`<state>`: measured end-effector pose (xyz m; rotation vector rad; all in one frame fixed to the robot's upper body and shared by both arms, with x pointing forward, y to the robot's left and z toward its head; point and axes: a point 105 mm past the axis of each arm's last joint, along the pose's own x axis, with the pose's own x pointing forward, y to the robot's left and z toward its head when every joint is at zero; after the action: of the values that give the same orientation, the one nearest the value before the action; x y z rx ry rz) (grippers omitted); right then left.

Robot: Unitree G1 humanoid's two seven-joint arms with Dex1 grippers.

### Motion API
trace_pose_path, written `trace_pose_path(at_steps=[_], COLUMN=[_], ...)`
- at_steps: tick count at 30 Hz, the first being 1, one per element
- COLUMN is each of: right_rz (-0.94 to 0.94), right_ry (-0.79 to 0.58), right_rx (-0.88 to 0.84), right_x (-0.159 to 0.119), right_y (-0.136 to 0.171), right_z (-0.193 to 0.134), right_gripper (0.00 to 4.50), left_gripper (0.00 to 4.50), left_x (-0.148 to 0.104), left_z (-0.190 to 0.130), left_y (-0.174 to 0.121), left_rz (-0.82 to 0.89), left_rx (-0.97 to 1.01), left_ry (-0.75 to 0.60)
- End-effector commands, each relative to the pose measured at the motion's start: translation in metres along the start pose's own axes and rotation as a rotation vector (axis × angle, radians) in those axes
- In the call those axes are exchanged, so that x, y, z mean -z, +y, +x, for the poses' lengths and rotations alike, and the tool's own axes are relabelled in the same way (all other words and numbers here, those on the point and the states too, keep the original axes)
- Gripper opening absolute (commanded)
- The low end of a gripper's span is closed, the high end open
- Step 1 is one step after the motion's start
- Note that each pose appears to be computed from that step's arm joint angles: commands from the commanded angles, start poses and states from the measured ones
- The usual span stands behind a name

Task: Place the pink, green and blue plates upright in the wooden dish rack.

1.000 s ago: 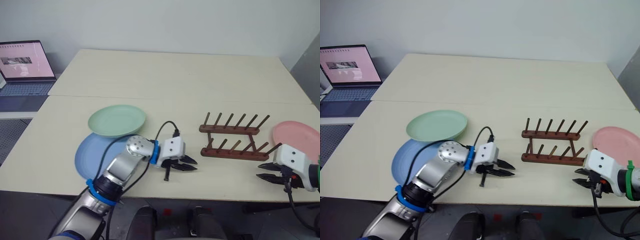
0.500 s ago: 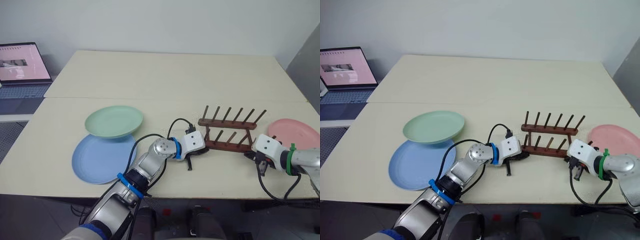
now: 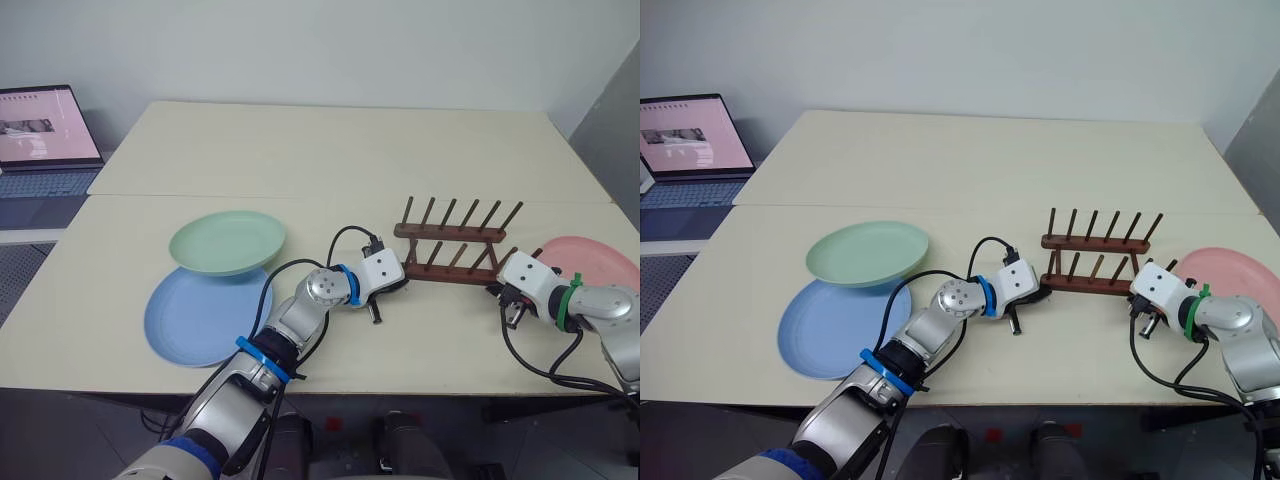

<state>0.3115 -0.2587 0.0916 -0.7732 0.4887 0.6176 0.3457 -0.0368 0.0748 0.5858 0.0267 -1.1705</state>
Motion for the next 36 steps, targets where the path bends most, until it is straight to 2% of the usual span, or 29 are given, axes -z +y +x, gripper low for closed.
trace_pose_path(at_steps=[1,6,10,11,14,18,20,24,27,30,36], right_rz=[-0.027,-0.009,0.022,0.025,0.032,0.062,0.073,0.088,0.095,0.105,0.183], right_ry=[-0.029,-0.035,-0.07,-0.076,-0.078,-0.052,-0.039,-0.009,0.054,0.117,0.186], right_rx=[0.042,-0.003,-0.045,-0.051,-0.088,-0.118,-0.098,0.076,0.15,0.21,0.296], right_x=[-0.01,-0.013,-0.022,-0.025,-0.031,-0.029,-0.025,-0.012,0.005,0.021,0.042], right_y=[-0.01,-0.004,-0.001,0.0,0.007,0.016,0.014,-0.009,-0.021,-0.033,-0.051], right_z=[-0.004,-0.013,-0.036,-0.045,-0.067,-0.1,-0.109,-0.111,-0.095,-0.078,-0.052], right_gripper=[0.07,0.07,0.07,0.22,0.9,2.32,3.04,4.45,4.5,4.5,4.5], left_gripper=[0.0,0.0,0.0,0.0,0.53,1.73,2.28,3.51,4.41,4.46,4.46], left_x=[-0.017,-0.025,-0.032,-0.038,-0.053,-0.063,-0.062,-0.068,-0.084,-0.094,-0.099], left_z=[-0.001,-0.014,-0.053,-0.068,-0.103,-0.155,-0.17,-0.193,-0.192,-0.189,-0.181], left_y=[0.008,0.0,-0.001,0.001,0.003,0.003,0.001,-0.001,-0.009,-0.015,-0.017], left_rz=[0.033,-0.051,-0.059,-0.041,-0.051,-0.037,-0.041,-0.025,0.002,0.015,0.059], left_rx=[-0.02,0.037,0.109,0.122,0.162,0.209,0.225,0.244,0.282,0.317,0.33], left_ry=[-0.057,-0.112,-0.147,-0.184,-0.245,-0.225,-0.187,-0.143,-0.194,-0.226,-0.234])
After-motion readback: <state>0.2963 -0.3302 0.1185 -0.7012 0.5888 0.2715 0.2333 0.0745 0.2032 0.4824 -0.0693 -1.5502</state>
